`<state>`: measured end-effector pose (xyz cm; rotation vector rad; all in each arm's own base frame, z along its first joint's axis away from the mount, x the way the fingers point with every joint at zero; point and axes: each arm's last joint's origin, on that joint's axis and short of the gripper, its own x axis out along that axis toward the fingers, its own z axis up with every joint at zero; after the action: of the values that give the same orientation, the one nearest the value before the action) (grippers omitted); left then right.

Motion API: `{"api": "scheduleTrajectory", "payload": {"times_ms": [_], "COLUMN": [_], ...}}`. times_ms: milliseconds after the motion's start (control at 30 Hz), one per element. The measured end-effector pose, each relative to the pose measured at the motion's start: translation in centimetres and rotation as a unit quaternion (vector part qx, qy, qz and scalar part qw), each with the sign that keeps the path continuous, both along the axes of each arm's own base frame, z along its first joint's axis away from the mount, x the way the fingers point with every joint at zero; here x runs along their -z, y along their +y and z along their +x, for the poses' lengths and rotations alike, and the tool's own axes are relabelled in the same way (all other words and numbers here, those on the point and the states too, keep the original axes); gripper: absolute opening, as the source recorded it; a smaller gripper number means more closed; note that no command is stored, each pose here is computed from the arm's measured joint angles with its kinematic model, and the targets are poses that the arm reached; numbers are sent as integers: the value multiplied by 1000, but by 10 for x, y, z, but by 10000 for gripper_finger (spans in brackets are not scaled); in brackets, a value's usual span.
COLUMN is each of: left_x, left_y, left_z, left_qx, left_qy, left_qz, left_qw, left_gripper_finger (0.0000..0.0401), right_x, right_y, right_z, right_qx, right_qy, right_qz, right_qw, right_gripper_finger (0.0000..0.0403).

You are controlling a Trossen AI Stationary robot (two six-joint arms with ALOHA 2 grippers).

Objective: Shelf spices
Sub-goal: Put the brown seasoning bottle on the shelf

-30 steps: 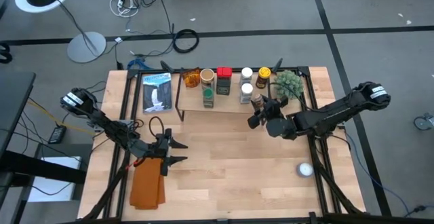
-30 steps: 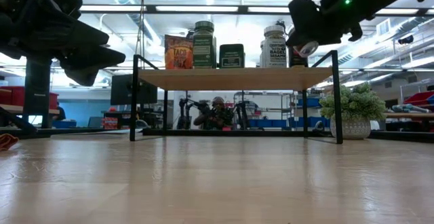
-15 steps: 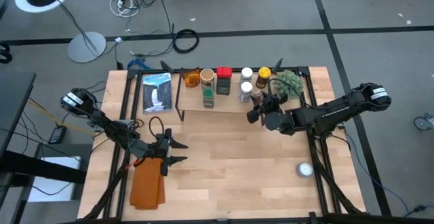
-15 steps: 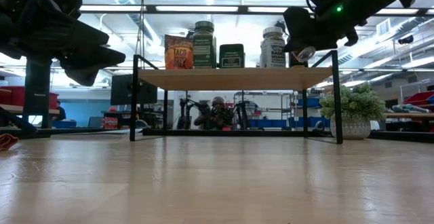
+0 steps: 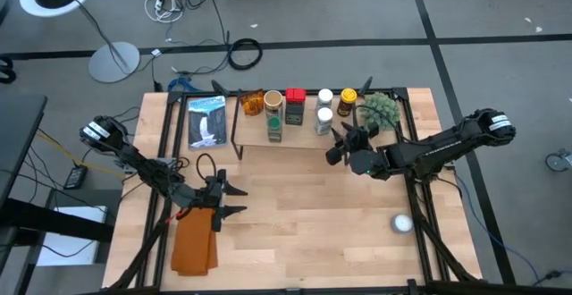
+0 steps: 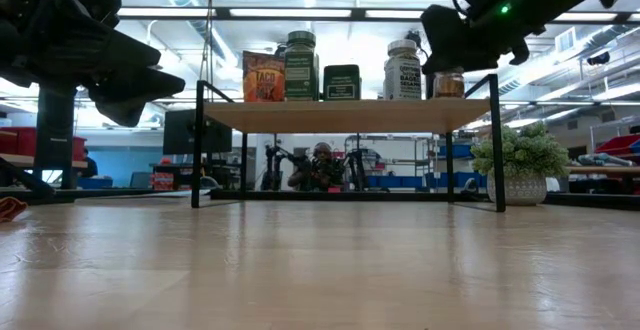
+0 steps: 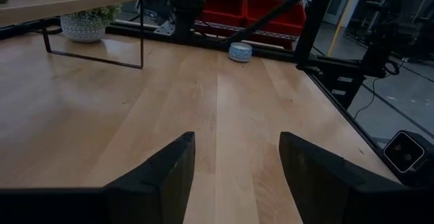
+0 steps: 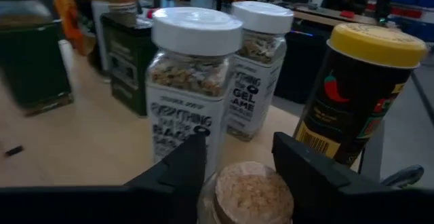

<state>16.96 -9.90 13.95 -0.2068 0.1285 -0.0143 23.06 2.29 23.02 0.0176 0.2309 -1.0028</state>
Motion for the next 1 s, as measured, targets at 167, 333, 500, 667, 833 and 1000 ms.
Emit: {"api": "scheduleTrajectory", "payload": {"times_ms": [167, 333, 500, 667, 833, 1000], "left_x": [0, 0, 0, 0, 0, 0], "left_y": [0, 0, 0, 0, 0, 0], "left_z": [0, 0, 0, 0, 0, 0], "left_qx": [0, 0, 0, 0, 0, 0], "left_qy": [0, 0, 0, 0, 0, 0], "left_qz": [0, 0, 0, -1, -4, -3], "left_qw": [1000, 1000, 1000, 1000, 1000, 1000], "left_gripper_finger": [219, 219, 219, 219, 219, 219], "right_x": [-13, -23, -25, -22, -16, -14], "right_y": [4, 4, 1, -7, -17, -20], "right_z": [-5, -13, -14, -13, -14, -15], "right_qx": [-10, -11, -11, -6, -1, -1], "right_qy": [-3, -3, 14, 24, 38, 35], "right_qz": [-15, -28, -40, -30, -9, 7], "right_qw": [1000, 1000, 999, 999, 999, 999], "right_gripper_finger": [159, 160, 160, 160, 161, 164]}}
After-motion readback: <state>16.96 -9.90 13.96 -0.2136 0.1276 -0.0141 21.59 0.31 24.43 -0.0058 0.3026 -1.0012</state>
